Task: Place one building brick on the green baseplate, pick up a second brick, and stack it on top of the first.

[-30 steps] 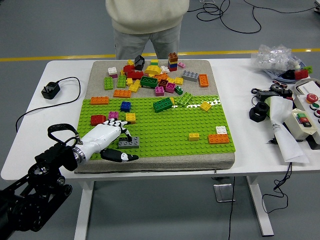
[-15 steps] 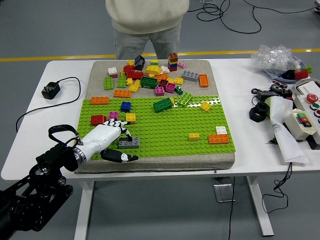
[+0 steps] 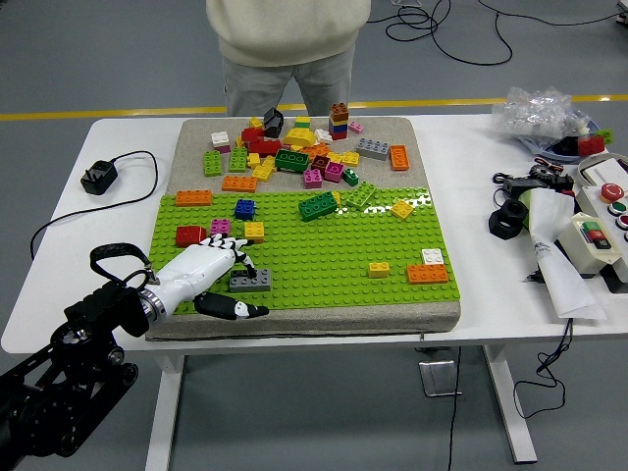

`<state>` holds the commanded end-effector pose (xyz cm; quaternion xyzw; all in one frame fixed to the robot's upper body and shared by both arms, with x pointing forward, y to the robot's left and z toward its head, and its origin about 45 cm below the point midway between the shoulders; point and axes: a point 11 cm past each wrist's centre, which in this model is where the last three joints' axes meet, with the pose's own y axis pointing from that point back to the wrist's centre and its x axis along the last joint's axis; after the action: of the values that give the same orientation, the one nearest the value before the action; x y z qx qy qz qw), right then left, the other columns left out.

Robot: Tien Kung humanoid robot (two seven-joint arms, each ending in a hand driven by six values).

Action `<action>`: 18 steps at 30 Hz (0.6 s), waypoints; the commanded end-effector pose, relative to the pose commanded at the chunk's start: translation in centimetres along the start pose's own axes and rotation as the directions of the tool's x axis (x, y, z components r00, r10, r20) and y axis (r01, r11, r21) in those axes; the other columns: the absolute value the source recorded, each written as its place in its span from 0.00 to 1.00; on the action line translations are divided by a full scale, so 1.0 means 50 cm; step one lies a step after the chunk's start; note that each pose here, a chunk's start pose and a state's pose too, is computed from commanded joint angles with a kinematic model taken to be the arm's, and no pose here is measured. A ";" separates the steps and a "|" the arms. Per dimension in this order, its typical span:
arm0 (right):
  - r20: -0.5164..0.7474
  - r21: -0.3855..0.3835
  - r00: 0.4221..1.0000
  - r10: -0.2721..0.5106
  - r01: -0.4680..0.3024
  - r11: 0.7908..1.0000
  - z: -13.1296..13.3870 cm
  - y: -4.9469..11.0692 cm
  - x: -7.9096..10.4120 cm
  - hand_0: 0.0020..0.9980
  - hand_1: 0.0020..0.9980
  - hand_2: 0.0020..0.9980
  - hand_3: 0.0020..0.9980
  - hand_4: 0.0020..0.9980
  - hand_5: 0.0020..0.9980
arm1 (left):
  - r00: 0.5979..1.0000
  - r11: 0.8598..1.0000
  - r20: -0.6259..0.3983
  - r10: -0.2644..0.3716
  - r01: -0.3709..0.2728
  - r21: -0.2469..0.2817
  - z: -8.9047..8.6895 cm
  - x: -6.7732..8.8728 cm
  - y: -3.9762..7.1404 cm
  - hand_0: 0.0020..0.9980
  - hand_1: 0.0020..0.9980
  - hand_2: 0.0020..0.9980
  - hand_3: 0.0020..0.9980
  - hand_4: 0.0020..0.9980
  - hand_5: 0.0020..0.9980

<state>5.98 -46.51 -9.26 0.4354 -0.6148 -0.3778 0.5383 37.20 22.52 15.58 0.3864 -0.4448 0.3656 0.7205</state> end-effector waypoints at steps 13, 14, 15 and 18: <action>-0.003 0.001 1.000 -0.001 0.001 1.000 -0.001 0.000 -0.002 0.76 0.69 0.74 0.70 0.95 0.68 | 0.992 0.993 -0.055 0.114 -0.115 -0.015 -0.002 0.094 0.007 1.00 0.98 0.95 0.60 1.00 0.69; -0.003 0.001 1.000 0.000 0.000 1.000 -0.001 0.000 -0.002 0.76 0.69 0.74 0.70 0.95 0.69 | 0.992 0.993 -0.046 0.119 -0.120 -0.006 -0.012 0.104 0.005 1.00 0.91 0.88 0.70 1.00 0.66; -0.004 0.001 1.000 0.000 0.000 1.000 -0.002 0.000 -0.002 0.76 0.69 0.74 0.70 0.95 0.69 | 0.992 0.992 -0.034 0.123 -0.123 0.002 -0.021 0.112 0.004 1.00 0.91 0.88 0.70 1.00 0.66; -0.006 0.001 1.000 0.000 0.000 1.000 -0.002 0.000 -0.001 0.76 0.69 0.74 0.70 0.95 0.69 | 0.991 0.991 -0.003 0.134 -0.133 0.019 -0.043 0.132 0.000 1.00 0.91 0.88 0.70 1.00 0.66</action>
<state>6.08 -46.46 -9.27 0.4368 -0.6133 -0.3762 0.5399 40.20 25.62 21.01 0.3618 -0.4646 0.4180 0.6917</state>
